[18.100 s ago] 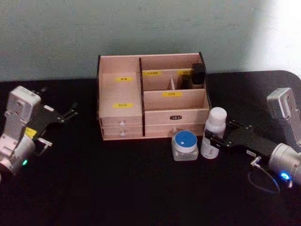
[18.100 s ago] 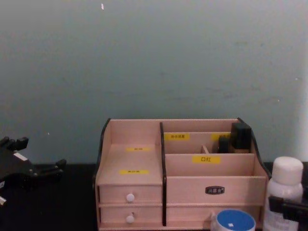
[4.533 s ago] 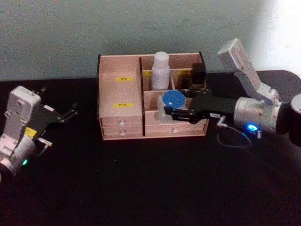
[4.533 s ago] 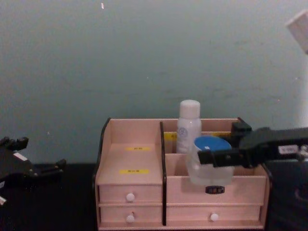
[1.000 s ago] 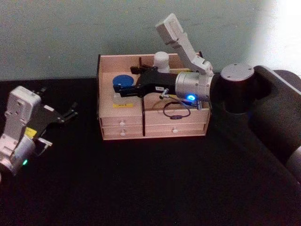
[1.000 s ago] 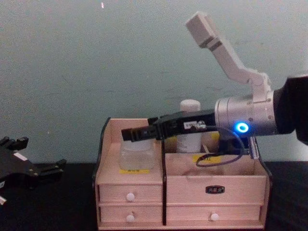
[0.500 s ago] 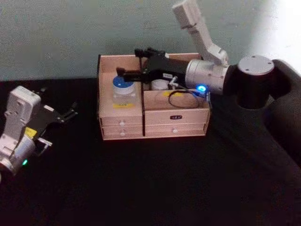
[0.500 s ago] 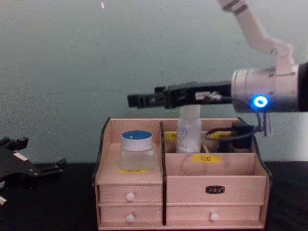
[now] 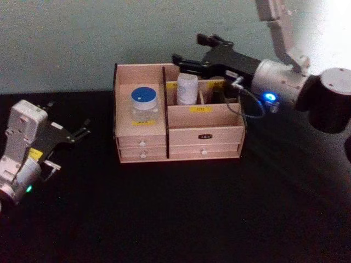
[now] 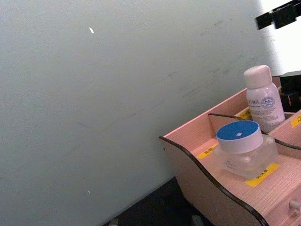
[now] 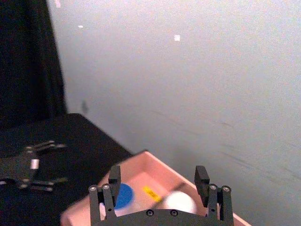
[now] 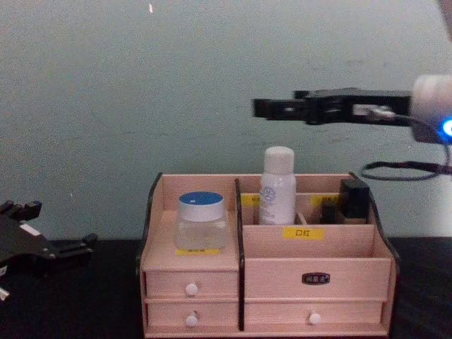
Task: Pick up the facial cleanser and watermelon frost from the table and place them into the tiered storage box.
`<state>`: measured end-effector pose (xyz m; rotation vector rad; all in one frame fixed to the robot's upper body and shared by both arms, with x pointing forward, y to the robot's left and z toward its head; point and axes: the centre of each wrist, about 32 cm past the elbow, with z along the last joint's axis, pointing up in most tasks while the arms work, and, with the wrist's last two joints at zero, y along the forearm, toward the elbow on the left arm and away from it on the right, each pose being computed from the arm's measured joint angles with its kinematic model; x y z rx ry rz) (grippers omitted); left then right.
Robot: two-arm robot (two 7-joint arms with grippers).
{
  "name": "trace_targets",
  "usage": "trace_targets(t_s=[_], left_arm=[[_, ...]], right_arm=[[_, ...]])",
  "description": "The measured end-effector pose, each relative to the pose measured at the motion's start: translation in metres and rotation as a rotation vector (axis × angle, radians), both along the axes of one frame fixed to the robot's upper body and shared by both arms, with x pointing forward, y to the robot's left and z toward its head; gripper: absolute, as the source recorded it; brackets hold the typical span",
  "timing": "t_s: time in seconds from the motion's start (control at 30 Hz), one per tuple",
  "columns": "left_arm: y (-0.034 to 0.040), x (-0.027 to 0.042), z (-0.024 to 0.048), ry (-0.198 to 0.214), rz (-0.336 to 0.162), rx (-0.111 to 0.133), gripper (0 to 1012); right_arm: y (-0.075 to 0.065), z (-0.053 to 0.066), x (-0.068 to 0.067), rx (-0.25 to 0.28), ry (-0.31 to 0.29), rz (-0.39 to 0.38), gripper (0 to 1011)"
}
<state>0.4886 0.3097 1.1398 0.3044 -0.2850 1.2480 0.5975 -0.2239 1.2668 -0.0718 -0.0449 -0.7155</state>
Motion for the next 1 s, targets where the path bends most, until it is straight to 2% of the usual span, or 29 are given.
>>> trace_targets(t_s=[0.07, 0.3, 0.4, 0.73, 1.0], left_arm=[[0.0000, 0.0000, 0.0000, 0.000, 0.000, 0.000, 1001], [0.0000, 0.0000, 0.0000, 0.000, 0.000, 0.000, 1001], [0.0000, 0.0000, 0.0000, 0.000, 0.000, 0.000, 1001], [0.0000, 0.0000, 0.0000, 0.000, 0.000, 0.000, 1001], [0.0000, 0.0000, 0.0000, 0.000, 0.000, 0.000, 1001]], right_arm=[[-0.014, -0.004, -0.006, 0.005, -0.011, -0.048, 1002], [-0.039, -0.014, -0.021, 0.021, -0.031, -0.151, 1002], [-0.050, -0.025, -0.034, 0.037, -0.044, -0.214, 1002], [-0.066, -0.058, -0.067, 0.057, -0.069, -0.342, 1002], [-0.077, -0.080, -0.089, 0.082, -0.090, -0.438, 1003]])
